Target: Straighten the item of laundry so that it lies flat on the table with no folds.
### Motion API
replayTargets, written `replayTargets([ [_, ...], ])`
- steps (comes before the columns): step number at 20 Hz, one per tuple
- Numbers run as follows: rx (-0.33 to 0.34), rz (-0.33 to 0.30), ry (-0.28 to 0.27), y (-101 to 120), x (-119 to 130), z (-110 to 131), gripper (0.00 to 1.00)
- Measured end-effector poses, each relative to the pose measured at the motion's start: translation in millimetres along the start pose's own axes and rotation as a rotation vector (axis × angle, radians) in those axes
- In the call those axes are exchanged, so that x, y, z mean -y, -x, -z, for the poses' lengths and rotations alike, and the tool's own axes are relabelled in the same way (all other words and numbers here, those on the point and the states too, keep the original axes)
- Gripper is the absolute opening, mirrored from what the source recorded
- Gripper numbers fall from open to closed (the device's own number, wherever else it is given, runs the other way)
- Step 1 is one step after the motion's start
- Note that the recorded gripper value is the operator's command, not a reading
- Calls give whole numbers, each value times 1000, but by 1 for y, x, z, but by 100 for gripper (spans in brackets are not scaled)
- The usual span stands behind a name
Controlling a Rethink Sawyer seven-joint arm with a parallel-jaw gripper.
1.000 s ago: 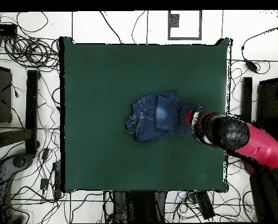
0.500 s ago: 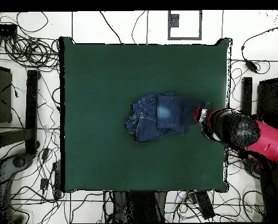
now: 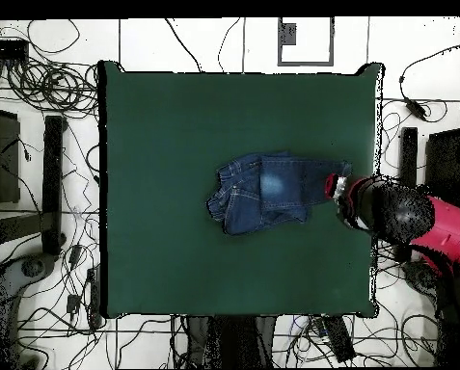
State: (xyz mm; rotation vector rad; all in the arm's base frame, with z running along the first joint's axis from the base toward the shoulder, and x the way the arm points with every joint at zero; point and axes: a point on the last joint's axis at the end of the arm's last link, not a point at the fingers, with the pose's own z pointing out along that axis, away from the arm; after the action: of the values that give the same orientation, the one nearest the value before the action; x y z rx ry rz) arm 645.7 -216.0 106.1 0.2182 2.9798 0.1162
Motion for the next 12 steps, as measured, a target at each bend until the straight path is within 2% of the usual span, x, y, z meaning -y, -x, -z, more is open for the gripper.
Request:
replayTargets([
  [12,-43,7,0,9,24,-1,0],
])
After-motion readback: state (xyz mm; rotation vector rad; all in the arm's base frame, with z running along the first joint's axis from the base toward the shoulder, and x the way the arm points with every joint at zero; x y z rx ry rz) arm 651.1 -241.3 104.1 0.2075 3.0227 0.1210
